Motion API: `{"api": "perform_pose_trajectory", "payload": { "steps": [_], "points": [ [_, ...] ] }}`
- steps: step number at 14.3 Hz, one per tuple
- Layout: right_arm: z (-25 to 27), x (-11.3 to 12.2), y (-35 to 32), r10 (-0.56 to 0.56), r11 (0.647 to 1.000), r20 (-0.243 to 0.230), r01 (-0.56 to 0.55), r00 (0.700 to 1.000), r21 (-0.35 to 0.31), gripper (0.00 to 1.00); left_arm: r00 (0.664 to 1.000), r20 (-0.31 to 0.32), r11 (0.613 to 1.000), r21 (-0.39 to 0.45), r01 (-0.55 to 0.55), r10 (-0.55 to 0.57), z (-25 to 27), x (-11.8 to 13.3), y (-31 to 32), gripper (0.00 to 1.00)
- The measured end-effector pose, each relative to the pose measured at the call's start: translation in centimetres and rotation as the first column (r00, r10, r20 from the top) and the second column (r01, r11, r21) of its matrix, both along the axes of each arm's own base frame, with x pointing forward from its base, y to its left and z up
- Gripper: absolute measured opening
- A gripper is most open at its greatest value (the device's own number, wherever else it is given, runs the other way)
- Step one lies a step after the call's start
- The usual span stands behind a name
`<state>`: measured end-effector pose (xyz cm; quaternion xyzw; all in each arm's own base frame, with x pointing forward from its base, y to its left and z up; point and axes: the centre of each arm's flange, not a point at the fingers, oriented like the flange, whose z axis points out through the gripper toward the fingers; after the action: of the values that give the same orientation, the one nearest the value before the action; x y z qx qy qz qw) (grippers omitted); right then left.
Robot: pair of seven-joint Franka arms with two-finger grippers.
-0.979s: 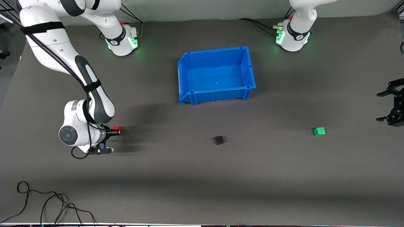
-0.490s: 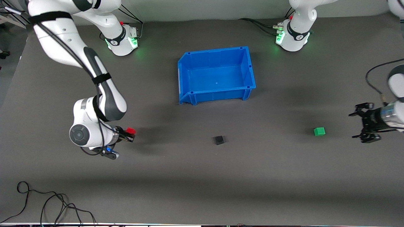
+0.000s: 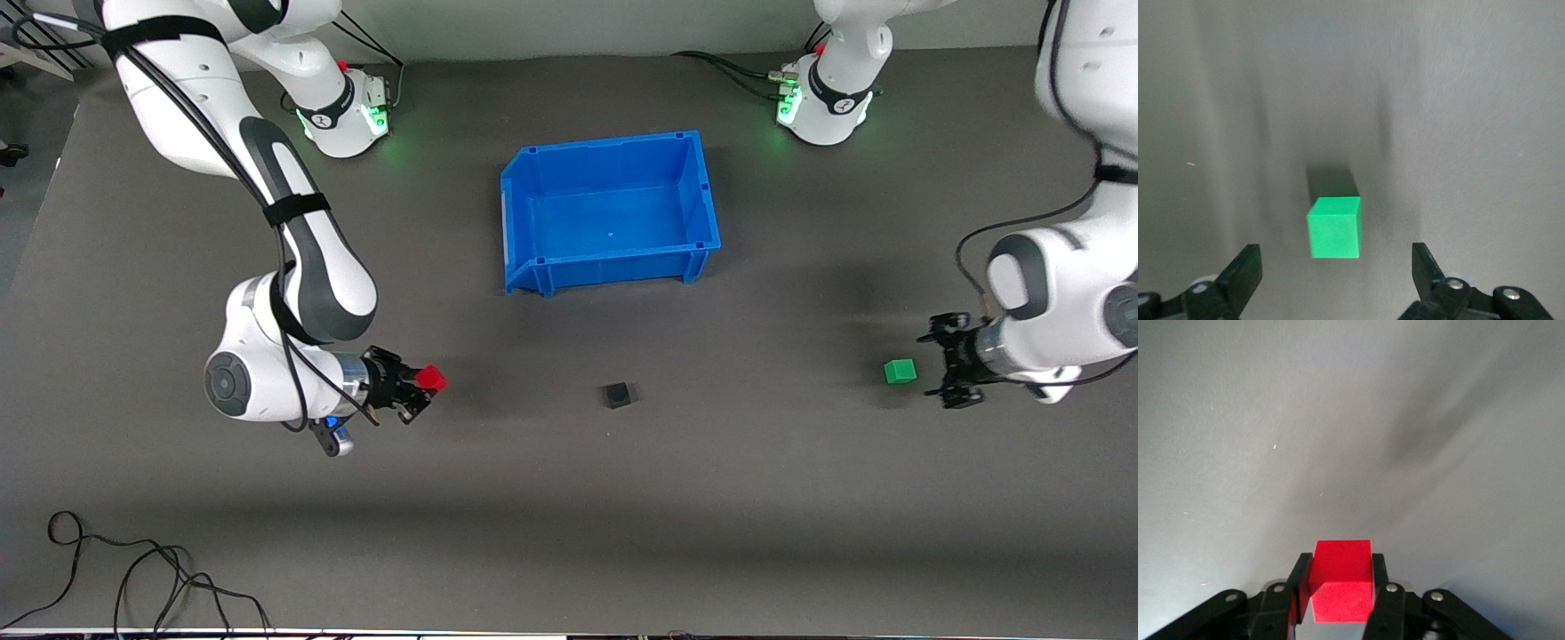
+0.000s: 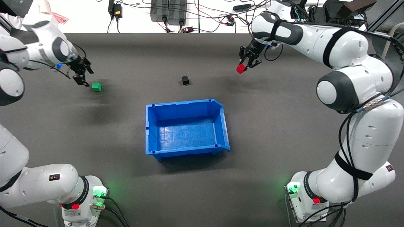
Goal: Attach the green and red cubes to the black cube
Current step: 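Carry the red cube toward the black cube while the left gripper grasps green, then set the red cube against the black cube while the left gripper lifts green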
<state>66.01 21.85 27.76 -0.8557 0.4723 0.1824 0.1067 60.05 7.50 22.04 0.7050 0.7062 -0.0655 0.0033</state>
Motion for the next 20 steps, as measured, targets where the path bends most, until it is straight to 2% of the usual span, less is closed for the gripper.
{"api": "perform_pose_trajectory", "payload": {
  "steps": [3, 5, 8, 9, 12, 14, 17, 20],
  "points": [
    [-2.1, 0.4, 4.3, -0.184, 0.98, -0.067, 0.188, 0.981, 0.061, 0.39, 1.0, -0.022, 1.0, 0.015, 0.014, -0.014, -2.9, -0.2, -0.7, 1.0],
    [-3.8, 0.1, 7.7, -0.245, 0.965, -0.113, 0.254, 0.963, 0.071, 0.39, 0.999, -0.034, 0.999, 0.035, 0.028, -0.027, -3.5, -0.3, -0.7, 1.0],
    [-5.9, 0.5, 10.1, -0.337, 0.931, -0.119, 0.349, 0.934, 0.105, 0.39, 0.999, -0.037, 0.998, 0.045, 0.032, -0.03, -3.6, -0.3, -0.7, 0.98],
    [-6.7, 0.5, 10.5, -0.357, 0.922, -0.118, 0.369, 0.927, 0.114, 0.39, 0.999, -0.037, 0.999, 0.047, 0.023, -0.022, -3.6, -0.3, -0.6, 0.93],
    [-8.7, 0.2, 12.9, -0.411, 0.899, -0.12, 0.423, 0.904, 0.114, 0.39, 0.999, -0.039, 0.998, 0.062, -0.002, 0.004, -3.5, -0.4, -0.3, 0.58],
    [-9.0, -0.2, 15.5, -0.45, 0.88, -0.106, 0.461, 0.887, 0.117, 0.39, 0.999, -0.039, 0.998, 0.068, -0.005, 0.008, -3.5, -0.3, -0.2, 0.37],
    [-9.0, -0.4, 17.5, -0.461, 0.873, -0.102, 0.471, 0.881, 0.124, 0.39, 0.999, -0.032, 0.998, 0.07, -0.006, 0.009, -3.2, 0.0, -0.3, 0.37],
    [-9.6, -0.7, 18.1, -0.464, 0.872, -0.092, 0.473, 0.881, 0.126, 0.39, 1.0, -0.002, 0.997, 0.071, -0.023, 0.024, -1.7, 1.4, -1.8, 0.37]
  ]
}}
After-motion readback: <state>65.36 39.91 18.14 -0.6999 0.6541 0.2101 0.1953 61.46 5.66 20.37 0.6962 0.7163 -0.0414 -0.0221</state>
